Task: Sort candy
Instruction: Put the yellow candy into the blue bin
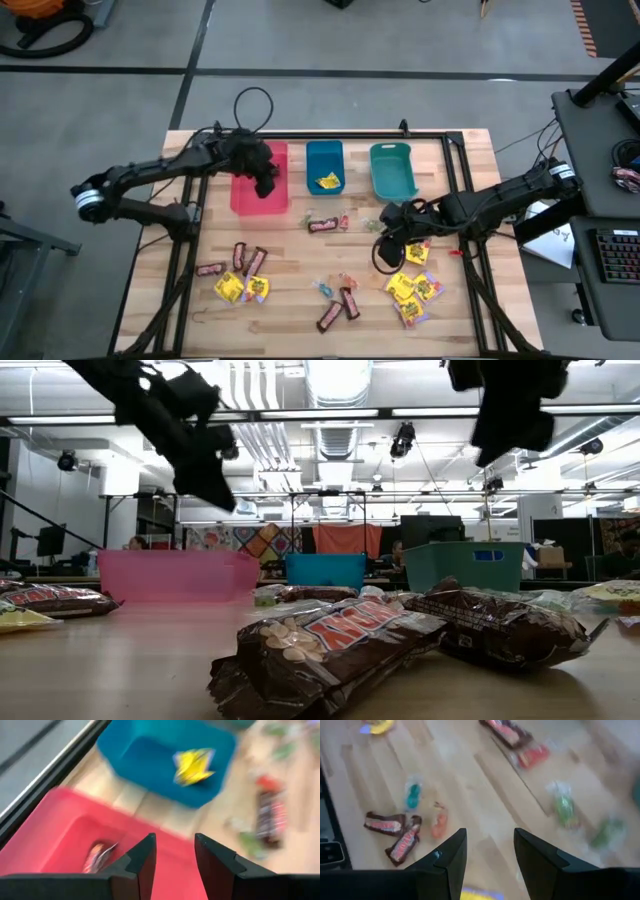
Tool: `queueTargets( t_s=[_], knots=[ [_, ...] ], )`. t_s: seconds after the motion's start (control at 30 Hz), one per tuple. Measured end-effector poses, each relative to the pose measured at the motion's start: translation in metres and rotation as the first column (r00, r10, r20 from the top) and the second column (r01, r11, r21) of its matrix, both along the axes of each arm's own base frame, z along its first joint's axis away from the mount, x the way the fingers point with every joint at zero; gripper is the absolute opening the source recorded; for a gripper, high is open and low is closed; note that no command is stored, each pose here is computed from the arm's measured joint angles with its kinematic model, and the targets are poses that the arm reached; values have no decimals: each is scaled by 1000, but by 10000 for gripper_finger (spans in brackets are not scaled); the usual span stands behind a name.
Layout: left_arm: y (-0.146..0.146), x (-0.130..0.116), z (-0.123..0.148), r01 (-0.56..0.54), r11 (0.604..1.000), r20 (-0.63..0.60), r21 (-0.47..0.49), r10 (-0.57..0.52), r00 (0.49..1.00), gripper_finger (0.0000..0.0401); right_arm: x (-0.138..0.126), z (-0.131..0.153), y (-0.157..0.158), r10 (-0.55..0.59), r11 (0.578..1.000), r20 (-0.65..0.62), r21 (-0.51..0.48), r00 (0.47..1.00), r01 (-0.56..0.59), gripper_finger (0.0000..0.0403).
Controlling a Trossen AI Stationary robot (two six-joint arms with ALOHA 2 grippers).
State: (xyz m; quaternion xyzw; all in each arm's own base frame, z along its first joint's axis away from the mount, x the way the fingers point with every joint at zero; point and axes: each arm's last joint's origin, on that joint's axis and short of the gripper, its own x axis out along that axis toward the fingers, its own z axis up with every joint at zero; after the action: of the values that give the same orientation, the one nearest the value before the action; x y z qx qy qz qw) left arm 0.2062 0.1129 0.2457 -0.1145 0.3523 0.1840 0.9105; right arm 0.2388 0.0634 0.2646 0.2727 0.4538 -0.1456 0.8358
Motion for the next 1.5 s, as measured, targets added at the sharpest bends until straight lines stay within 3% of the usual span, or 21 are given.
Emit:
queueTargets(
  t_s=[0.1,0.23,0.43,0.53,0.7,0.87,1.27,1.5],
  knots=[
    [-23,-1,11,58,998,123,28,-61,990,114,-10,-7,-2,-96,994,-133,32,986,101,155],
    [-52,-3,18,141,988,291,63,-154,944,114,-25,-18,-5,-212,971,-361,29,908,238,155],
    [-80,-8,17,231,969,446,89,-246,860,114,-35,-28,-4,-200,965,-569,25,798,259,155],
    [-86,-9,14,249,965,482,79,-256,838,113,-34,-30,-3,-155,973,-589,50,794,227,155],
    [-87,-9,10,232,970,478,78,-240,845,113,-32,-30,-2,-107,980,-574,74,812,182,155],
    [-86,-8,9,207,975,468,86,-223,855,113,-31,-36,-4,-124,991,-561,-25,818,133,155],
    [-85,-5,3,213,973,438,85,-229,869,113,-24,-80,-1,24,998,-708,-18,706,-52,155],
    [-84,1,-6,217,974,400,69,-226,888,113,-18,-96,-7,35,997,-741,-24,670,-79,155]
  ],
)
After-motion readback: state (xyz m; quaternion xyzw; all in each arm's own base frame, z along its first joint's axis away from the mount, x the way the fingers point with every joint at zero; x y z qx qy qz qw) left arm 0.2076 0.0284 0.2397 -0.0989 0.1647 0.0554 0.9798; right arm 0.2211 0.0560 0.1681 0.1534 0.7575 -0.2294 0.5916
